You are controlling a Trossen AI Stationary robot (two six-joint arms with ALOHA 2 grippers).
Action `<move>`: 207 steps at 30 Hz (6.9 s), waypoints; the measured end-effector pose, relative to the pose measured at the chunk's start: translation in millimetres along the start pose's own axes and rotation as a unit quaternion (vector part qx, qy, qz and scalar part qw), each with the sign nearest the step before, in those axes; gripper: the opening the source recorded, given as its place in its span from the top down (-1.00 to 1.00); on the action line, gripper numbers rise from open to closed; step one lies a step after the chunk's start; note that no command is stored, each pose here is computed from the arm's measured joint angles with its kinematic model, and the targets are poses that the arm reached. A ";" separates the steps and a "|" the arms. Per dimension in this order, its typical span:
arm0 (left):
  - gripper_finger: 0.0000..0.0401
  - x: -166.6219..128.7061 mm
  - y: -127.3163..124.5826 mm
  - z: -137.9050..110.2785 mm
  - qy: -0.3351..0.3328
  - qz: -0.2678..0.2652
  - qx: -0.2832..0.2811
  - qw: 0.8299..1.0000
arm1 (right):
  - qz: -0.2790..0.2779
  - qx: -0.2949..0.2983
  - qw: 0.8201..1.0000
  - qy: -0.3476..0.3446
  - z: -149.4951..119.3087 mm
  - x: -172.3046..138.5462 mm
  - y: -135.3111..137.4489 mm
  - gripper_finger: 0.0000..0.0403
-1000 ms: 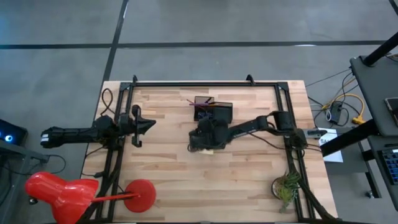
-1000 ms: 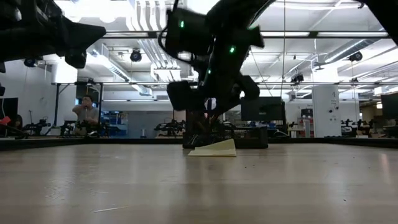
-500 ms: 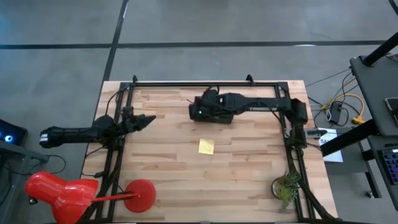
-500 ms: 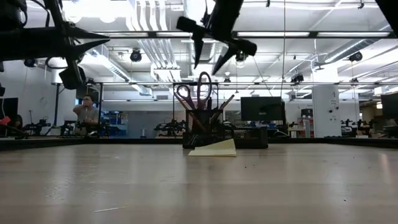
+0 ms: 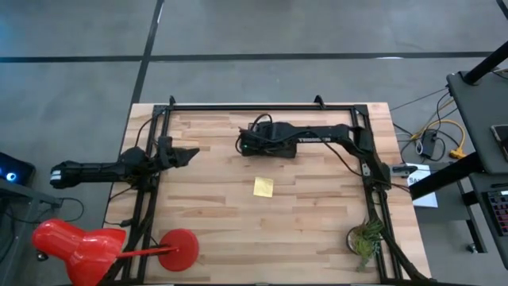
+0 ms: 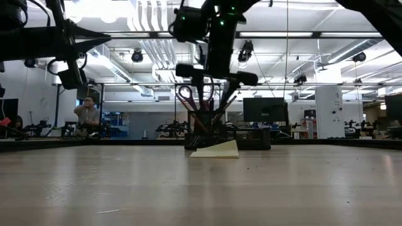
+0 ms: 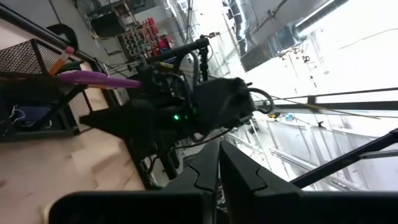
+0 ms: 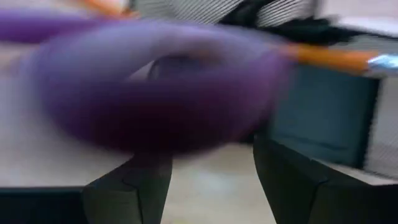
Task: Pick and place office supplies into organizer
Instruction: Put the black pen into the desk organizer, then put the yellow sticky note into the desk organizer
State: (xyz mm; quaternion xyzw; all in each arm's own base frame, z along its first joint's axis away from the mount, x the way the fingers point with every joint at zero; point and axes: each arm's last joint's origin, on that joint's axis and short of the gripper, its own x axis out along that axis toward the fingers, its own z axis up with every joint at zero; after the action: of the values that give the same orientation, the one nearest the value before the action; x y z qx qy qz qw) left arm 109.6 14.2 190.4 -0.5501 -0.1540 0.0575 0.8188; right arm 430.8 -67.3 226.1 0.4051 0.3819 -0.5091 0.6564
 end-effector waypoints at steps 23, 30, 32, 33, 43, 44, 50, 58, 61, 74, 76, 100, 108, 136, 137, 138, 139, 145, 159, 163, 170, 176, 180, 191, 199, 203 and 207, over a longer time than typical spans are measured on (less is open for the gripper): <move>1.00 0.0 -2.3 1.6 -0.015 -0.007 0.003 1.000 | -0.037 0.051 0.990 -0.124 -3.4 30.5 -7.5 0.39; 1.00 -0.1 -2.7 1.8 -0.016 -0.009 0.002 1.000 | -0.037 0.044 0.990 -0.131 -8.1 46.4 -2.7 0.49; 1.00 -0.2 -3.1 2.0 -0.017 -0.011 0.002 1.000 | -0.041 0.043 0.990 -0.129 -9.3 51.9 -2.5 0.49; 1.00 -0.3 -3.3 2.1 -0.017 -0.011 0.002 1.000 | -0.043 0.042 0.990 -0.128 -10.1 54.5 -2.5 0.49; 1.00 -0.3 -3.8 2.3 -0.017 -0.014 0.001 1.000 | -0.047 0.040 0.990 -0.126 -11.7 59.2 -1.5 0.67; 1.00 -0.4 -3.9 2.3 -0.018 -0.014 0.001 1.000 | -0.044 0.039 0.990 -0.125 -11.2 57.9 -0.4 0.70; 1.00 -0.3 -3.8 2.3 -0.017 -0.014 0.001 1.000 | -0.029 0.033 0.991 -0.123 -6.6 50.1 5.9 0.84; 1.00 -0.4 -4.4 2.5 -0.018 -0.017 0.000 1.000 | -0.013 0.018 0.991 -0.128 -1.3 35.0 11.0 0.85; 1.00 -0.4 -5.9 3.2 -0.021 -0.023 -0.001 1.000 | -0.006 0.007 0.990 -0.139 -0.6 19.7 14.3 0.86; 1.00 -0.9 -8.8 4.5 -0.028 -0.038 -0.004 0.999 | -0.023 -0.045 0.959 -0.279 11.5 -60.8 30.0 0.86; 1.00 -1.0 -9.6 4.9 -0.029 -0.042 -0.005 0.999 | -0.032 -0.050 0.953 -0.296 19.8 -68.6 28.5 0.86; 1.00 -1.9 -11.4 5.9 -0.038 -0.049 0.070 0.996 | -0.034 -0.050 0.959 -0.276 24.7 8.0 19.3 0.86; 1.00 -2.0 -11.5 5.9 -0.038 -0.049 0.070 0.996 | -0.043 -0.049 0.960 -0.272 18.5 26.9 12.1 0.86; 1.00 -2.7 -15.8 8.2 -0.054 -0.069 0.064 0.994 | -0.057 -0.243 0.941 -0.229 -0.7 -29.0 20.0 0.05; 1.00 -2.7 -15.7 8.2 -0.054 -0.069 0.064 0.994 | -0.060 -0.258 0.939 -0.220 -4.2 -33.6 19.4 0.04; 1.00 -2.7 -15.6 8.1 -0.054 -0.068 0.064 0.994 | -0.058 -0.273 0.938 -0.207 -6.8 -39.2 18.5 0.04; 1.00 -2.7 -15.7 8.1 -0.054 -0.068 0.064 0.994 | -0.054 -0.291 0.936 -0.191 -10.4 -44.3 17.6 0.04; 1.00 -2.9 -15.9 8.2 -0.054 -0.070 0.063 0.994 | -0.013 -0.486 0.874 0.001 -41.1 -59.1 4.8 0.04; 1.00 -2.6 -15.6 7.7 -0.048 -0.070 0.065 0.994 | 0.117 -0.562 0.797 0.188 -53.4 12.5 -15.3 0.04; 1.00 -2.5 -15.8 7.2 -0.040 -0.074 0.065 0.994 | 0.132 -0.573 0.789 0.176 -53.0 25.9 -17.9 0.04; 1.00 -2.4 -15.4 7.1 -0.039 -0.073 0.067 0.994 | 0.150 -0.579 0.785 0.158 -62.2 38.9 -19.1 0.04; 1.00 -2.1 -14.7 6.7 -0.037 -0.069 0.068 0.995 | 0.146 -0.582 0.783 0.161 -71.1 46.0 -22.7 0.04; 1.00 -2.2 -14.7 6.7 -0.038 -0.069 0.068 0.995 | 0.139 -0.581 0.784 0.169 -78.8 48.4 -26.0 0.04; 1.00 -2.2 -14.8 6.7 -0.038 -0.070 0.068 0.994 | 0.125 -0.591 0.780 0.164 -91.6 51.3 -29.8 0.34; 1.00 -2.3 -14.9 6.8 -0.038 -0.070 0.068 0.994 | 0.117 -0.583 0.788 0.161 -90.6 52.3 -30.8 0.92; 1.00 -2.4 -15.1 6.9 -0.038 -0.071 0.067 0.994 | 0.121 -0.572 0.794 0.167 -88.7 43.6 -27.1 0.96; 1.00 -2.4 -15.1 6.9 -0.039 -0.071 0.066 0.994 | 0.133 -0.561 0.806 0.132 -73.7 9.6 -20.7 0.96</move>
State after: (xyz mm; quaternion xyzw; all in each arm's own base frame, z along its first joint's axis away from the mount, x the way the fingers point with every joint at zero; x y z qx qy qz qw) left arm 104.1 13.8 206.2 -0.4794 -0.2202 0.0301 0.8490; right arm 405.8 -6.1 186.4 0.0763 0.6260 -0.0557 0.7741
